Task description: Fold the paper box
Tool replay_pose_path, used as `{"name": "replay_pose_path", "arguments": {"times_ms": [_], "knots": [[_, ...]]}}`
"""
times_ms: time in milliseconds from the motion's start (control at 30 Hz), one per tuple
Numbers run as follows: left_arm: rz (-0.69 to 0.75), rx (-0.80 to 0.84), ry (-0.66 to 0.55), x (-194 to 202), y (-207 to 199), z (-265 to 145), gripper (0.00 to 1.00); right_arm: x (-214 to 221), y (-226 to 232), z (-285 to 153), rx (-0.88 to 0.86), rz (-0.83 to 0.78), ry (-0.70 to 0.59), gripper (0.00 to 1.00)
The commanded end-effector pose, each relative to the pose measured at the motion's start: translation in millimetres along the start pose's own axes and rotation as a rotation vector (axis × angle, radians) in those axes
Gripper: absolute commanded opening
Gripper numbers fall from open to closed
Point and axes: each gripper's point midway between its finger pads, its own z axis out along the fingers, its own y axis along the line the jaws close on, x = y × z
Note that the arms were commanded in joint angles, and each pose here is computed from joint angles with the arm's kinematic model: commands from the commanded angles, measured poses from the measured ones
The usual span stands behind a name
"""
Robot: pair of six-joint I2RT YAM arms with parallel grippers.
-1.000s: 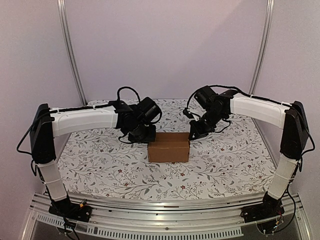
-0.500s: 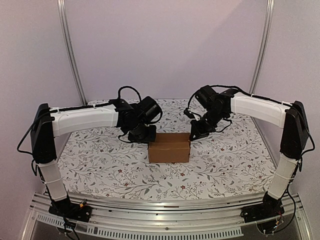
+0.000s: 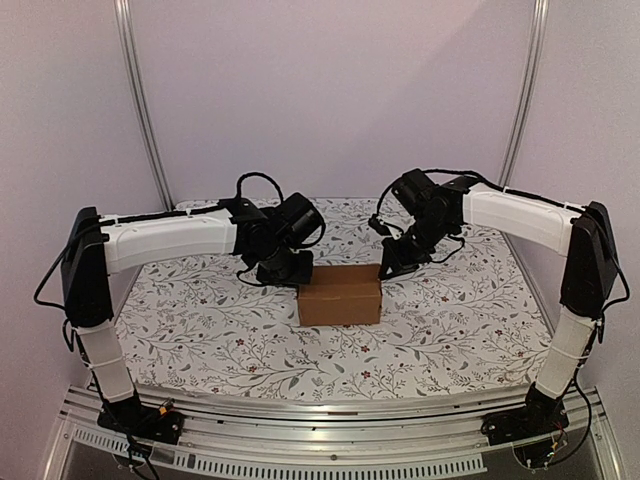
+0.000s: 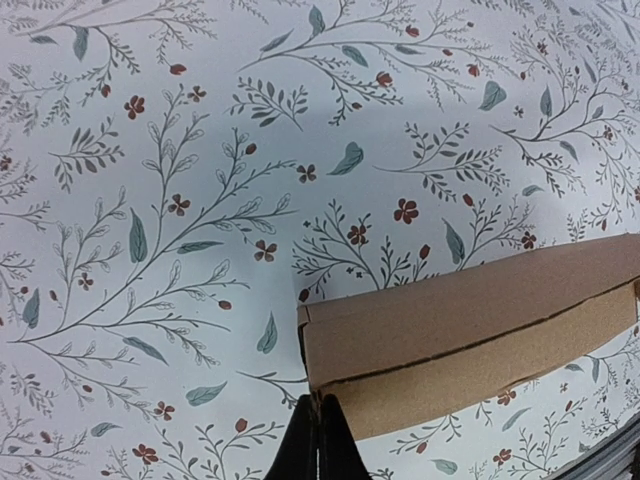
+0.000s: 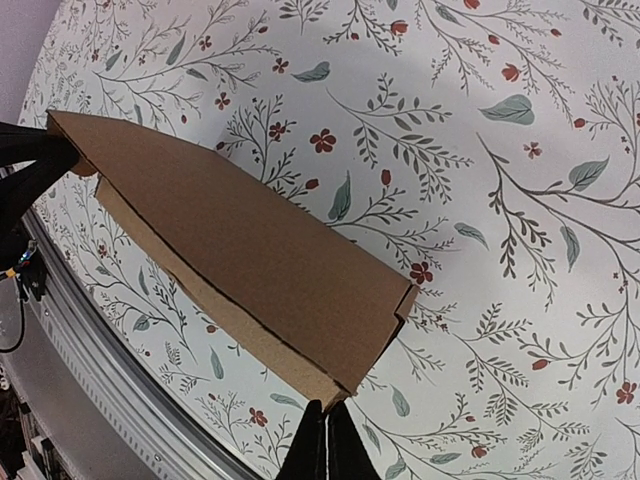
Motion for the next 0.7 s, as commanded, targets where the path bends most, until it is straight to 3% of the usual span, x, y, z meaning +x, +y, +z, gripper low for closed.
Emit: {"name": "replay_pose_path", "arguments": {"times_ms": [0,667], "knots": [[0.043,0.028,0.056,17,-13,6,0.00,4,4,11,-0.037,-0.015,0.017,0.01],[0.077,0.024,0.056,20,-15,3,0.00,15,-2,11,-0.017,-0.063,0.029,0.01]]}}
